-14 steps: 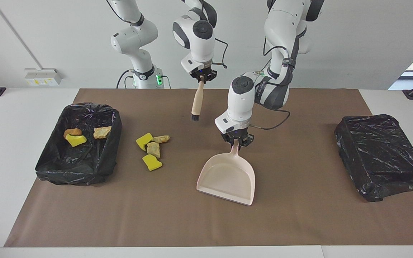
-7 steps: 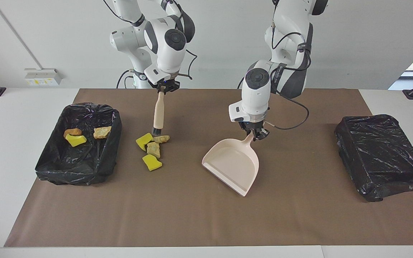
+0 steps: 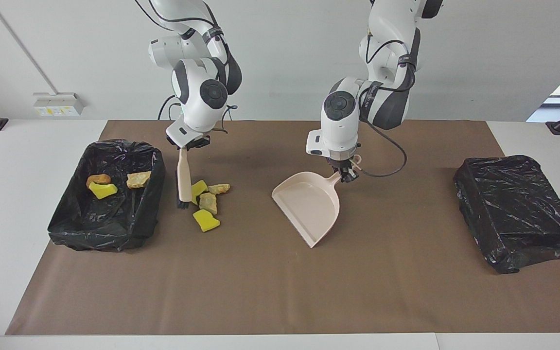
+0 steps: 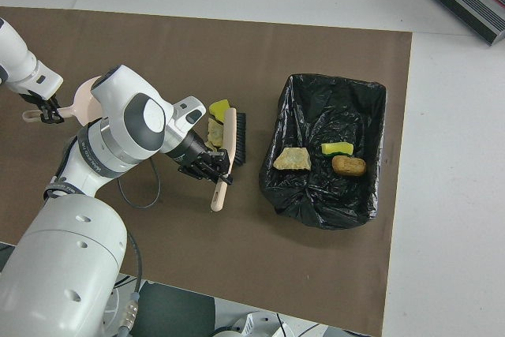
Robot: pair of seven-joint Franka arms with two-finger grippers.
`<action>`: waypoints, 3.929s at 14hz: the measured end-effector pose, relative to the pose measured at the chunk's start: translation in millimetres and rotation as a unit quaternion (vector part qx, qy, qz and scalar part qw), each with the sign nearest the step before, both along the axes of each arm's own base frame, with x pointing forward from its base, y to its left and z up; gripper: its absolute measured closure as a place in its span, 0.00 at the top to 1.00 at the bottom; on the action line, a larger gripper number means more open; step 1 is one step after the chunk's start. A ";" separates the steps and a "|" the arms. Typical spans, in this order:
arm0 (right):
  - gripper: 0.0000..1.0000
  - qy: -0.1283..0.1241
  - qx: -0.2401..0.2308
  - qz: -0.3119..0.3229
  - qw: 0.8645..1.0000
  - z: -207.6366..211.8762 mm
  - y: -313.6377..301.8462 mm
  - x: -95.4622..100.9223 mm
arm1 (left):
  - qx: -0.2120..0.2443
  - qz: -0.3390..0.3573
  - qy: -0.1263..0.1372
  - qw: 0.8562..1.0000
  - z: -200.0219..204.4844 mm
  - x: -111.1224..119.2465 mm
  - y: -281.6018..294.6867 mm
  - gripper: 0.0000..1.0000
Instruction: Sweep and dump trash in bin
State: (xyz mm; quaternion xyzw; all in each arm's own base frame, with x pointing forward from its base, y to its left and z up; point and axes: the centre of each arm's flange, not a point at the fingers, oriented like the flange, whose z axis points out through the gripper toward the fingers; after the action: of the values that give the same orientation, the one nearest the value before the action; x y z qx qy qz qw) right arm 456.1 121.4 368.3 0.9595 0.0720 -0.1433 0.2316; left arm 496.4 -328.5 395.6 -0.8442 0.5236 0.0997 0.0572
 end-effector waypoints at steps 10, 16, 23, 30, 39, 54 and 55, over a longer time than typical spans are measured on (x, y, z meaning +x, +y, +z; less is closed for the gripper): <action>0.26 0.037 0.234 -0.070 0.969 -11.6 49.5 4.7 | 0.043 -0.084 -0.010 0.995 -27.9 -53.7 -26.7 0.31; 0.26 0.040 0.149 -0.030 0.988 61.0 -1.8 39.4 | 0.051 -0.090 -0.001 0.995 -32.0 -66.2 -16.8 0.31; 0.26 0.018 0.100 0.062 0.993 51.1 -26.9 65.6 | 0.052 -0.093 -0.001 0.994 -31.8 -69.7 -15.6 0.31; 0.26 0.012 0.066 0.059 0.996 3.1 -51.5 79.0 | 0.052 -0.093 -0.002 0.994 -32.0 -69.6 -15.5 0.31; 0.26 0.045 0.247 -0.011 0.968 -11.3 33.6 55.7 | 0.052 -0.093 -0.002 0.994 -32.1 -69.7 -15.3 0.31; 0.26 0.039 0.151 0.070 0.985 -5.2 35.9 50.4 | 0.051 -0.094 -0.003 0.994 -32.3 -69.8 -14.9 0.31; 0.26 0.043 0.161 0.067 0.984 -10.2 47.6 47.3 | 0.051 -0.094 -0.003 0.994 -32.4 -69.8 -14.8 0.31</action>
State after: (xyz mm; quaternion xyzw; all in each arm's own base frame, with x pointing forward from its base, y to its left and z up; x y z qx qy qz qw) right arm 503.3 169.0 358.2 0.9701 0.1685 -0.1549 0.0803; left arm 426.7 -343.3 363.2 -0.7878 0.5943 0.1176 0.1108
